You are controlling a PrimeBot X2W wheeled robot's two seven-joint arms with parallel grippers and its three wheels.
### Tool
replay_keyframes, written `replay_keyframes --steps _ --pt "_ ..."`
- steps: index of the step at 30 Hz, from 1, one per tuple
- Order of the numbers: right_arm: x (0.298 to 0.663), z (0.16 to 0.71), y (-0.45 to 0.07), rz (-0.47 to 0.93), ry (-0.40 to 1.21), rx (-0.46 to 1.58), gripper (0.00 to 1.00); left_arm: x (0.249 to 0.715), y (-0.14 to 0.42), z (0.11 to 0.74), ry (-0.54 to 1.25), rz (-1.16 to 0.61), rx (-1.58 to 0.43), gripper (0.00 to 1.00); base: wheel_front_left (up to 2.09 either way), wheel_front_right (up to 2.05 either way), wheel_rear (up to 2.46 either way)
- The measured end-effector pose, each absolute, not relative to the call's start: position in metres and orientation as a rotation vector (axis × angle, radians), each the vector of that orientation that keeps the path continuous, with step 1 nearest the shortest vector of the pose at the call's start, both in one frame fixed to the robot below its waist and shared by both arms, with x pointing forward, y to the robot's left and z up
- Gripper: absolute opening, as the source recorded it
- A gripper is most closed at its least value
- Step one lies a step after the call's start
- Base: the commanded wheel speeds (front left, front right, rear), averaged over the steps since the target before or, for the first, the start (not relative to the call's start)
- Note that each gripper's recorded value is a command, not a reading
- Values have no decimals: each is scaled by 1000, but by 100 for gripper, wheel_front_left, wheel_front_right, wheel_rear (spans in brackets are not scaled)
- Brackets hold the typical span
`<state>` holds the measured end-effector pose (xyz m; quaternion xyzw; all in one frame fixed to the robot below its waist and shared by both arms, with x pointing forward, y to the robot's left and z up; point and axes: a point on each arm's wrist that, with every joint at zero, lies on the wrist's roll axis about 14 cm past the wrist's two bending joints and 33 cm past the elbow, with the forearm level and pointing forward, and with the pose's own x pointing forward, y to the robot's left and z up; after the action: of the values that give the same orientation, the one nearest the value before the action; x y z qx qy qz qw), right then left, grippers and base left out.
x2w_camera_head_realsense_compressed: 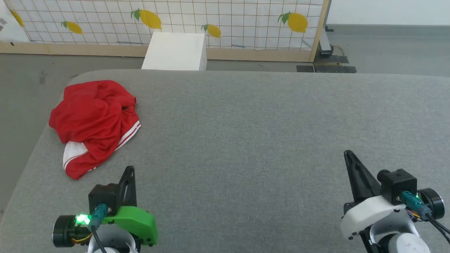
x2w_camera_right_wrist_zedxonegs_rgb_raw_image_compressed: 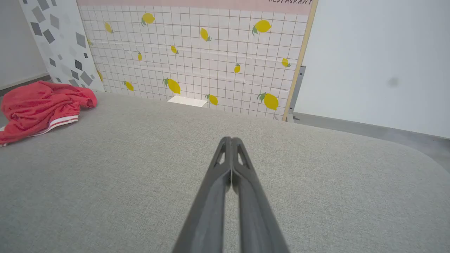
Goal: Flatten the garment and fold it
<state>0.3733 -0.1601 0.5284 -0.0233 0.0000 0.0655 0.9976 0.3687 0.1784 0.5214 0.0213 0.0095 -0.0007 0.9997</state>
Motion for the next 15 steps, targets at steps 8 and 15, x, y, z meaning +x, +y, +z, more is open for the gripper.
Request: replay_keyframes --steps 8,15 --pt "373 528 -160 131 0 -47 0 369 178 521 19 -1 43 0 0 0 0" --pt "373 528 -160 131 0 -47 0 369 178 521 19 -1 43 0 0 0 0"
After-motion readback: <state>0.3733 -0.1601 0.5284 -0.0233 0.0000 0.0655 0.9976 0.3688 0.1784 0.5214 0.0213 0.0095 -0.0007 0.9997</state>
